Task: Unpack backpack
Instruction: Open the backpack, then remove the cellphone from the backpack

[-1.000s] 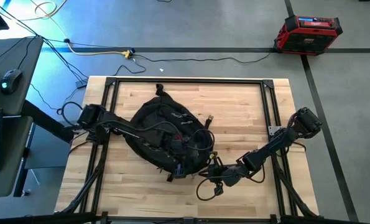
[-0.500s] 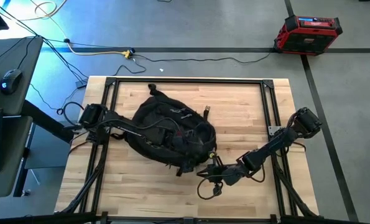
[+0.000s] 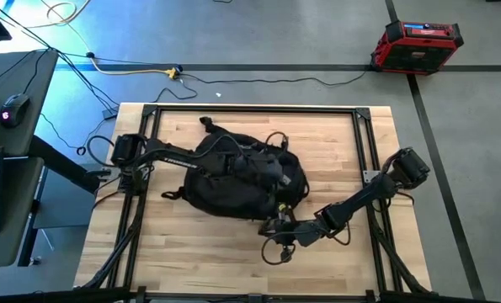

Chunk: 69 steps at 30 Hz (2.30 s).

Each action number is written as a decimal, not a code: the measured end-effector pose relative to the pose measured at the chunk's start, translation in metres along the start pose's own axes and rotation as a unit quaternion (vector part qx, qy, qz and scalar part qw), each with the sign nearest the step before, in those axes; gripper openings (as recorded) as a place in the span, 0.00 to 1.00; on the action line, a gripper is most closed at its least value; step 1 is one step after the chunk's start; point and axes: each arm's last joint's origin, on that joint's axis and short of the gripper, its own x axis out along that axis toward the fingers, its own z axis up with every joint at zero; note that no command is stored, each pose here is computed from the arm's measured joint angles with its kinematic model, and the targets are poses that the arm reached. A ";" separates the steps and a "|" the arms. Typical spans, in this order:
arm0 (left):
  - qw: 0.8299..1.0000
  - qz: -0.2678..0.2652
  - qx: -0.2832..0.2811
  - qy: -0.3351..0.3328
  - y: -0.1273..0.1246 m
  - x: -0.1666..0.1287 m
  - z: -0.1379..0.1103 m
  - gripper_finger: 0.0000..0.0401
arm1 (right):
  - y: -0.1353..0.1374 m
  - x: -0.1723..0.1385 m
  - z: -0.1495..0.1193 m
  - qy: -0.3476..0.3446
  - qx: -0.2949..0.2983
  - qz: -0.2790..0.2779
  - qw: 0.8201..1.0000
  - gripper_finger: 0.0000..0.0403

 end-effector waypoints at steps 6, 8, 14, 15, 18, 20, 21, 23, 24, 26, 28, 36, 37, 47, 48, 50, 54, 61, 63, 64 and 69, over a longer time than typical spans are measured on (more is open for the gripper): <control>0.999 0.001 0.000 -0.032 0.013 -0.006 0.011 0.00 | 0.008 0.024 0.010 -0.001 -0.036 0.008 0.999 0.00; 0.999 0.004 0.008 -0.036 0.014 -0.011 0.016 0.00 | 0.011 0.030 0.011 0.008 -0.047 0.008 0.999 0.00; 0.998 0.009 0.024 -0.061 0.010 -0.030 0.032 0.00 | 0.013 0.043 0.019 -0.001 -0.072 0.011 0.997 0.00; 0.998 0.011 0.025 -0.064 0.009 -0.034 0.035 0.00 | 0.012 0.043 0.020 0.001 -0.071 0.010 0.997 0.00; 0.997 0.014 0.036 -0.059 0.002 -0.044 0.039 0.00 | 0.014 0.042 0.022 0.011 -0.061 -0.004 0.998 0.00; 0.998 0.022 0.049 -0.045 -0.005 -0.051 0.040 0.00 | 0.019 0.041 0.023 0.017 -0.075 -0.002 0.997 0.03; 0.997 0.028 0.056 -0.034 -0.009 -0.054 0.039 0.00 | 0.022 0.040 0.024 0.018 -0.086 0.001 0.996 0.05; 0.996 0.041 0.072 -0.019 -0.020 -0.062 0.039 0.00 | 0.029 0.037 0.029 0.024 -0.096 -0.003 0.995 0.12; 0.996 0.050 0.073 -0.010 -0.025 -0.064 0.037 0.00 | 0.032 0.035 0.032 0.030 -0.101 -0.005 0.994 0.16; 0.995 0.068 0.069 0.003 -0.036 -0.069 0.034 0.00 | 0.039 0.027 0.041 0.047 -0.118 -0.011 0.992 0.26; 0.993 0.079 0.082 0.018 -0.050 -0.070 0.029 0.00 | 0.047 0.016 0.053 0.062 -0.137 -0.022 0.988 0.36; 0.978 0.149 0.132 0.057 -0.106 -0.077 -0.006 0.00 | 0.064 -0.042 0.060 0.212 -0.162 -0.150 0.952 0.54; 0.975 0.160 0.140 0.058 -0.112 -0.078 -0.011 0.00 | 0.062 -0.046 0.056 0.219 -0.155 -0.177 0.947 0.53; 0.953 0.245 0.178 0.017 -0.151 -0.099 -0.024 0.00 | 0.030 -0.010 -0.001 0.225 -0.056 -0.181 0.956 0.47; 0.953 0.244 0.177 0.014 -0.152 -0.102 -0.023 0.00 | 0.027 -0.006 -0.004 0.228 -0.052 -0.156 0.960 0.48; 0.954 0.244 0.176 0.009 -0.153 -0.106 -0.021 0.00 | 0.022 0.002 -0.006 0.230 -0.037 -0.112 0.966 0.49; 0.950 0.255 0.181 0.010 -0.154 -0.110 -0.021 0.00 | 0.014 0.010 0.000 0.237 -0.025 -0.056 0.970 0.51; 0.946 0.264 0.186 0.022 -0.153 -0.112 -0.024 0.00 | 0.001 0.014 0.030 0.243 -0.116 -0.038 0.962 0.51; 0.946 0.262 0.190 0.023 -0.154 -0.112 -0.024 0.00 | -0.015 0.018 0.039 0.260 -0.127 -0.027 0.957 0.51; 0.945 0.260 0.195 0.024 -0.155 -0.113 -0.025 0.00 | -0.024 0.021 0.042 0.269 -0.127 -0.017 0.955 0.51; 0.945 0.252 0.207 0.023 -0.161 -0.115 -0.026 0.00 | -0.069 0.036 0.046 0.283 -0.079 0.064 0.954 0.52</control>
